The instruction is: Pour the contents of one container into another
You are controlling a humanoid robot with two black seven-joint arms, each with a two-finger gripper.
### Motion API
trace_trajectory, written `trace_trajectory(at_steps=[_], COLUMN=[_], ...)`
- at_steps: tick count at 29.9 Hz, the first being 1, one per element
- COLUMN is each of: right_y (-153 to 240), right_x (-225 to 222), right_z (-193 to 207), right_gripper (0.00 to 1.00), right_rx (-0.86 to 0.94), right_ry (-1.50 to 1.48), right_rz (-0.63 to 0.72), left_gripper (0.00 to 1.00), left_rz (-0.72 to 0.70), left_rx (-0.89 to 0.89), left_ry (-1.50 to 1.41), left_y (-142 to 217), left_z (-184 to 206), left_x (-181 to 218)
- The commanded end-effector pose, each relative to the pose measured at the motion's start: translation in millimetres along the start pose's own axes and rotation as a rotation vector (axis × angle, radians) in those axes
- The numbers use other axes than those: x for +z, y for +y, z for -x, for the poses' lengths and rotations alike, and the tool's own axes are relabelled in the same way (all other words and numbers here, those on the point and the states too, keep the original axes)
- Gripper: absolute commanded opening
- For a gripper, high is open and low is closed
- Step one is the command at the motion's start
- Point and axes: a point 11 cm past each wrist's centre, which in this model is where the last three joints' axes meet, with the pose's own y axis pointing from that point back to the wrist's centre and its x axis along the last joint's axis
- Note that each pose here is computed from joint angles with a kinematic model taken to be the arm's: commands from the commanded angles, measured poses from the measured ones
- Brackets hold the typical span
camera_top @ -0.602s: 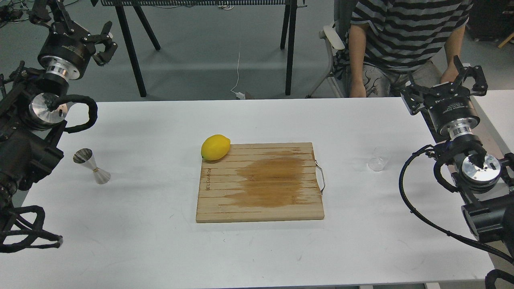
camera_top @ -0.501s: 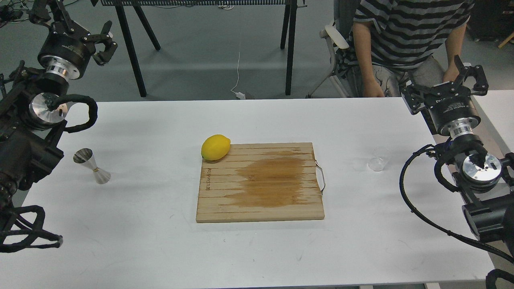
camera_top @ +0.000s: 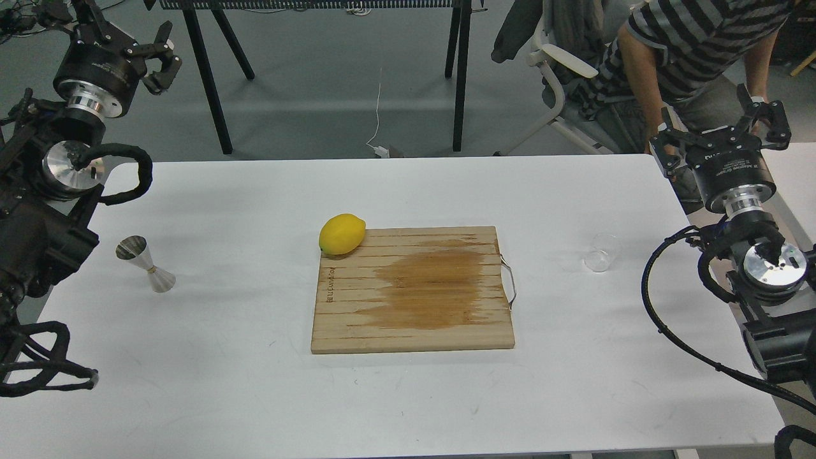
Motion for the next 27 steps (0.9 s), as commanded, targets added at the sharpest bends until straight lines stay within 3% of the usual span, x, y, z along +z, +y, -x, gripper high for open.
trace_trajectory(at_steps=[1, 12, 20, 27], right_y=[1, 5, 5, 6], right_x=[1, -1, 1, 8], right_z=[1, -2, -1, -3], right_gripper=[1.0, 1.0, 1.0, 1.0], right_rx=[-0.006, -0.018, -0.022, -0.013], right_ry=[-0.001, 0.004, 0.006, -0.002], right_rz=[0.003, 0.002, 0.011, 0.012], left_gripper=[1.0, 1.0, 1.0, 1.0], left_rz=[-0.009, -0.117, -0.147, -0.273], left_rx=[-0.011, -0.115, -0.36, -0.498], left_ry=[-0.006, -0.155, -0.525, -0.944], left_y=[-1, -4, 9, 57], left_z=[3, 24, 66, 71], left_x=[-1, -13, 48, 77])
